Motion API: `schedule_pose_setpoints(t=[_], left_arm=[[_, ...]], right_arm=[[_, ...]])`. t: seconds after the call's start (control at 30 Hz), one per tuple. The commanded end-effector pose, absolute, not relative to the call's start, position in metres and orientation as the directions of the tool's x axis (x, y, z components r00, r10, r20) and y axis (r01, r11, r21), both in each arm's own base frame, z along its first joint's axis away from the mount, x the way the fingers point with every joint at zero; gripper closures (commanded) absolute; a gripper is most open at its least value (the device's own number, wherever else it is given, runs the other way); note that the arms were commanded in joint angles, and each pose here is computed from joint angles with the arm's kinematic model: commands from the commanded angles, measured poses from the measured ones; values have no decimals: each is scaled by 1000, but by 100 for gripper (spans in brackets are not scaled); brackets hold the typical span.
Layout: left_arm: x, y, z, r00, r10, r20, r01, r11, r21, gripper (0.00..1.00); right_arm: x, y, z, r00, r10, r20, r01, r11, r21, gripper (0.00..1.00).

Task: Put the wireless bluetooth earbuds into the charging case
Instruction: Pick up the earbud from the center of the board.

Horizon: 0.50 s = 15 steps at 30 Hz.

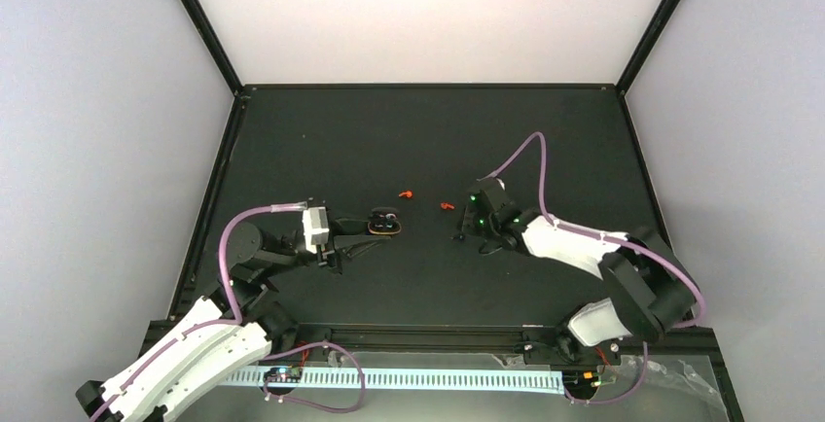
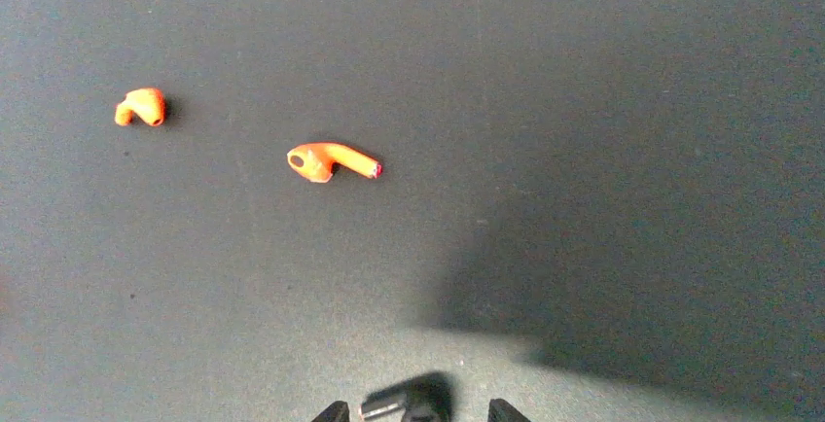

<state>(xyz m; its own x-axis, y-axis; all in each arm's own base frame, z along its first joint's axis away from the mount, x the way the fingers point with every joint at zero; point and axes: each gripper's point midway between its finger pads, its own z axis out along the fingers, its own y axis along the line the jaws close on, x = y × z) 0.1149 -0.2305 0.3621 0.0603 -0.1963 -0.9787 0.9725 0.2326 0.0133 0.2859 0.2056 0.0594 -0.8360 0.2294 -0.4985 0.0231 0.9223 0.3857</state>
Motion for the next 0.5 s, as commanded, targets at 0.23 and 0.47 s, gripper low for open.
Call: schedule_pose_setpoints(t=[0.23, 0.47], left_arm=[[109, -222, 378, 109, -242, -964, 964, 261, 43, 98], [108, -221, 379, 115, -247, -962, 964, 262, 48, 98]], right_arm=[[302, 222, 49, -856, 259, -448, 70, 915, 396, 66], [293, 217, 37, -878, 210, -431, 58, 939, 340, 66]])
